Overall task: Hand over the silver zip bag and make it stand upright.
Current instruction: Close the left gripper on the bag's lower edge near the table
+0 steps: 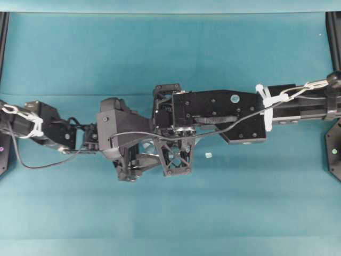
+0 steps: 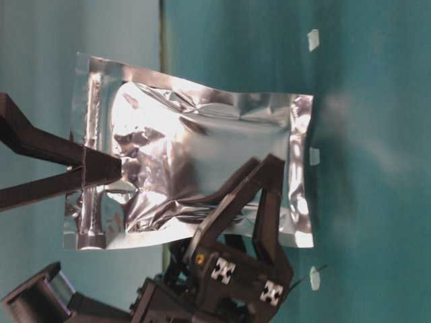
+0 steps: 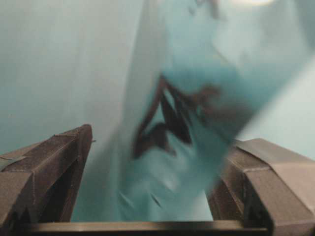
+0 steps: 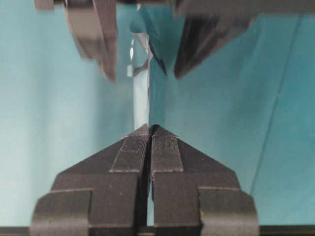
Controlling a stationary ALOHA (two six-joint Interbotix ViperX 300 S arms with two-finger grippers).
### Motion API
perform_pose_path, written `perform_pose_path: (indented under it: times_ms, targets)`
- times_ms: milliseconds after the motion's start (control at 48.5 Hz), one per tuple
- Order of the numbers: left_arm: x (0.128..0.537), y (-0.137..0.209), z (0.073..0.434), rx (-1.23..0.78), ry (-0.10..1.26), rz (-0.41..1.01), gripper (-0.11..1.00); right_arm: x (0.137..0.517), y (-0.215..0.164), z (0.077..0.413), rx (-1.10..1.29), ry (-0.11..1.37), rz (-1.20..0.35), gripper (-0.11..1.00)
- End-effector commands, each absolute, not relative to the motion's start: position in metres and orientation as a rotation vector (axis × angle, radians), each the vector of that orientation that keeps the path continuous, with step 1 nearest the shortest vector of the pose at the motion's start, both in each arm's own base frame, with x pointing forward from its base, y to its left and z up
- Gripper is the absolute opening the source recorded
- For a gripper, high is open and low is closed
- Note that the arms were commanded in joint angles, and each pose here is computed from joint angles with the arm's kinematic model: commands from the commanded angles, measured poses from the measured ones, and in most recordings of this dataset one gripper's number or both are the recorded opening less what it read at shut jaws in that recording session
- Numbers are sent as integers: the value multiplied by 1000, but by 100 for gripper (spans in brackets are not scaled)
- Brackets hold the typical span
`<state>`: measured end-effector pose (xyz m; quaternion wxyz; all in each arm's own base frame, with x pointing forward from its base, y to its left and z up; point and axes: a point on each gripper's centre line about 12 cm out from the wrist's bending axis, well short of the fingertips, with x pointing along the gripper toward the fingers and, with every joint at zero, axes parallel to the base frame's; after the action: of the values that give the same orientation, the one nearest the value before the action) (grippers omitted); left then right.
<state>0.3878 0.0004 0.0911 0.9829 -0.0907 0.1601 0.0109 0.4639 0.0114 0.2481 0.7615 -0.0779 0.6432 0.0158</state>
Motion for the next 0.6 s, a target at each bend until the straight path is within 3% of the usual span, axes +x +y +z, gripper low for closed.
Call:
perform_pose_path:
  times_ms: [0, 124, 227, 433, 578]
  targets:
    - [398, 1, 97, -181, 291, 18, 86, 464, 14, 257, -161, 1375, 31, 0]
    - [402, 1, 94, -181, 302, 19, 84, 463, 14, 255, -162, 1381, 31, 0]
    - [404, 1, 92, -180, 331, 22, 75, 462, 12, 254, -160, 1386, 29, 0]
    - [402, 1, 88, -162, 351, 21, 34, 462, 14, 254, -162, 1385, 31, 0]
    - [401, 1, 88, -160, 353, 21, 32, 462, 14, 254, -163, 1385, 32, 0]
